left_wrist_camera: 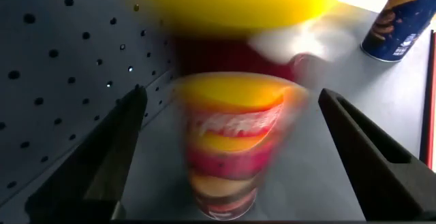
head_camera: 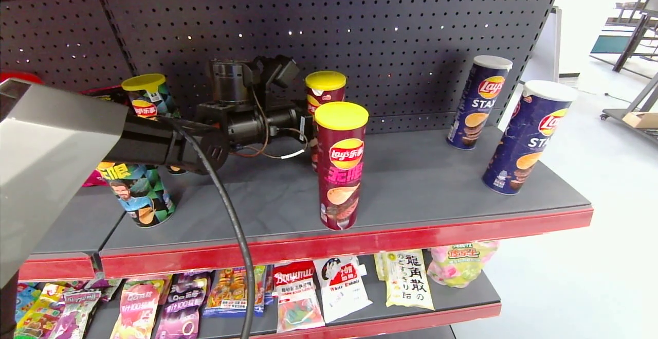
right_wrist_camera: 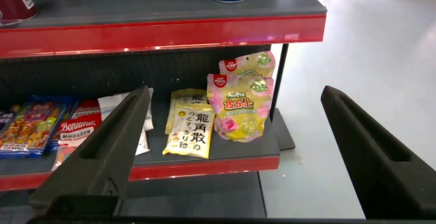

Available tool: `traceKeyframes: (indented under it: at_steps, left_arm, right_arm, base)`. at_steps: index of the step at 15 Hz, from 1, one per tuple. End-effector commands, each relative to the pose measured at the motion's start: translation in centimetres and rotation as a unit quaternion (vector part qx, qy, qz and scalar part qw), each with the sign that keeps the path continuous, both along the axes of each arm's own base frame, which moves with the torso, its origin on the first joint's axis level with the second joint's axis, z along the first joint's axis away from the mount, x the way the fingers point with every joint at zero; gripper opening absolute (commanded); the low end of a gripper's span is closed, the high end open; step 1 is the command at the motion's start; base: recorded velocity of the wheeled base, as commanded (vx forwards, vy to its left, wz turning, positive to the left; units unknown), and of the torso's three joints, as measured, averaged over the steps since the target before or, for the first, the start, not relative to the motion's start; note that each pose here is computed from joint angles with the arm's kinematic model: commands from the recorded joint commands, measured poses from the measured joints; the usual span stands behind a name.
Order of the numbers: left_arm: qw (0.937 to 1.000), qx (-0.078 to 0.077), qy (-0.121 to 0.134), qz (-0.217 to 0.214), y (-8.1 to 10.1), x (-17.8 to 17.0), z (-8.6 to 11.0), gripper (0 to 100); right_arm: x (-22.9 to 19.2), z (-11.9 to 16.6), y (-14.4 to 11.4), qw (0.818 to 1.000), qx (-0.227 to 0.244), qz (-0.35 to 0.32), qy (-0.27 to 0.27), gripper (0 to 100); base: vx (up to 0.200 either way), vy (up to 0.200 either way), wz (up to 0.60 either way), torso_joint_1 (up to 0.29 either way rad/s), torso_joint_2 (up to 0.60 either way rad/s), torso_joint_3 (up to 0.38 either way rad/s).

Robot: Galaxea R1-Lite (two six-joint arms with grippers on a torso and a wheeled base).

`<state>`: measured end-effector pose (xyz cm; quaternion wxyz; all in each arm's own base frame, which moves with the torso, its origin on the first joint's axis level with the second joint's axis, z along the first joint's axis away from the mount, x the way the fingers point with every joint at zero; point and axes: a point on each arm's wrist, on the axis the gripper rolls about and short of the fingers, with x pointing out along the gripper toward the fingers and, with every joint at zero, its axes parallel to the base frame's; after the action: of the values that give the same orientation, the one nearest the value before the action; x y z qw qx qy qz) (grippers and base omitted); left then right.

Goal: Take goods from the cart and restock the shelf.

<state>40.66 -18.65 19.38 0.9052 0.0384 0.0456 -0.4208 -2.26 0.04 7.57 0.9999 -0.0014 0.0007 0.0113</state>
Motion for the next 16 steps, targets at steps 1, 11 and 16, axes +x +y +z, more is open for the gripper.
traceKeyframes:
  at_steps: [1,11,16]
  left_arm:
    - [1.0,0.0,0.0,0.004,0.3,-0.1,0.2,100]
    - [0.9972,0.031,0.059,0.033,4.5,-8.0,-0.1,100]
    - [0.9919,0.049,0.097,0.066,9.5,-16.5,-0.3,100]
  right_arm:
    - [0.0,0.0,0.0,1.0,0.0,0.0,0.0,100]
    - [0.0,0.0,0.0,1.0,0.0,0.0,0.0,100]
    - [0.0,0.0,0.0,1.0,0.0,0.0,0.0,100]
  base:
    - [0.0,0.0,0.0,0.0,0.0,0.0]
    - [0.0,0.0,0.0,0.0,0.0,0.0]
    - [0.0,0.0,0.0,0.0,0.0,0.0]
